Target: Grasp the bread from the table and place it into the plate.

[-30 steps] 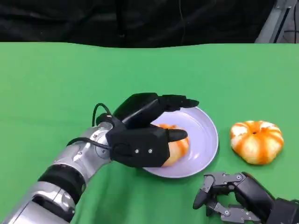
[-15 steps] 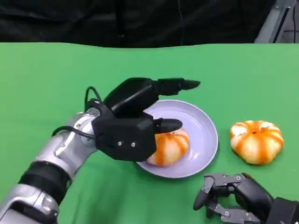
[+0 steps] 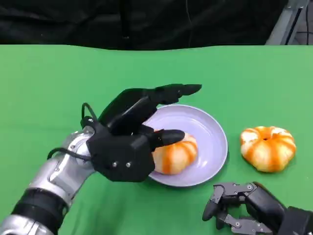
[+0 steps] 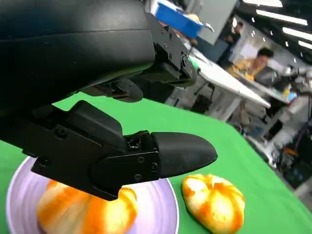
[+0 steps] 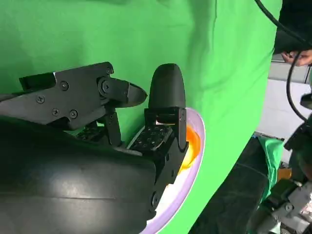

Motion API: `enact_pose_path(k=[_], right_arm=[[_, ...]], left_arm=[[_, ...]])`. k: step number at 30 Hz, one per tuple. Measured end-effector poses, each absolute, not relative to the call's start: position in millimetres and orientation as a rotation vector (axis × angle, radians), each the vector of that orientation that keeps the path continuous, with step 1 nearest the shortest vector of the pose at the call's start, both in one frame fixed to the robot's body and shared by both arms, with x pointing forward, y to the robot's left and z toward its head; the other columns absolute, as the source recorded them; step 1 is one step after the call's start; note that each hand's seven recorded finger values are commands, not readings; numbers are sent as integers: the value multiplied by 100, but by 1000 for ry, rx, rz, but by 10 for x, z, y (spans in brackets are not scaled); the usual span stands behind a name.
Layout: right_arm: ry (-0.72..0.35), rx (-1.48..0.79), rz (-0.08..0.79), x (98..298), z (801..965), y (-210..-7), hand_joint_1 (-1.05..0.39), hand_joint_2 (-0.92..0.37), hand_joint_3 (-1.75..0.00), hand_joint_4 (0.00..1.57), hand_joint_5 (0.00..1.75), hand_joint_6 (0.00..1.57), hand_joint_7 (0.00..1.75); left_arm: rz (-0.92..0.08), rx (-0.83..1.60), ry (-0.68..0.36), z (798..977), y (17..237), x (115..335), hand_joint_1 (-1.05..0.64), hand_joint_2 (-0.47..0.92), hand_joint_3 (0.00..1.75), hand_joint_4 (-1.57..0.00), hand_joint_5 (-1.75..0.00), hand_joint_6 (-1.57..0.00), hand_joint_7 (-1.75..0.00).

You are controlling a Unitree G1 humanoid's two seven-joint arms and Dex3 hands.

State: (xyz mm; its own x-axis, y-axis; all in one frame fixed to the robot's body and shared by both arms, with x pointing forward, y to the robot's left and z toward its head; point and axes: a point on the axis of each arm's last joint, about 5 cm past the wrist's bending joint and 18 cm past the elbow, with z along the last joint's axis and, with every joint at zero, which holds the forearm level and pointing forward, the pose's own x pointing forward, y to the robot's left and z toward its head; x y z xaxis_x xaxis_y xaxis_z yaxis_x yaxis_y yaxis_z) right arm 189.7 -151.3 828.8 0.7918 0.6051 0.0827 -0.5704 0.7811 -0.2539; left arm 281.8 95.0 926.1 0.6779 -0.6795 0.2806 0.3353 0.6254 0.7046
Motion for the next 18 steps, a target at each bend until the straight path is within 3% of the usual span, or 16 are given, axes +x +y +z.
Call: enact_pose_path(k=[3,11,18], right_arm=[[-160,-221,638,1894,8282,-1515,-2,-92,-48,72,148,79,114],[-163,-222,642,1894,8277,-1516,-2,-92,-48,73,147,80,112],[-163,-213,642,1903,8279,-1533,-2,-92,-48,73,148,79,110]], left_arm=[[-556,578,-580,9206,989,2761,-84,92,57,-60,-3,-46,-2],[-532,529,-582,9181,997,2734,-79,92,51,-66,-4,-49,-2],[-369,191,-568,8998,1166,2520,-74,92,44,-76,-5,-54,-2]])
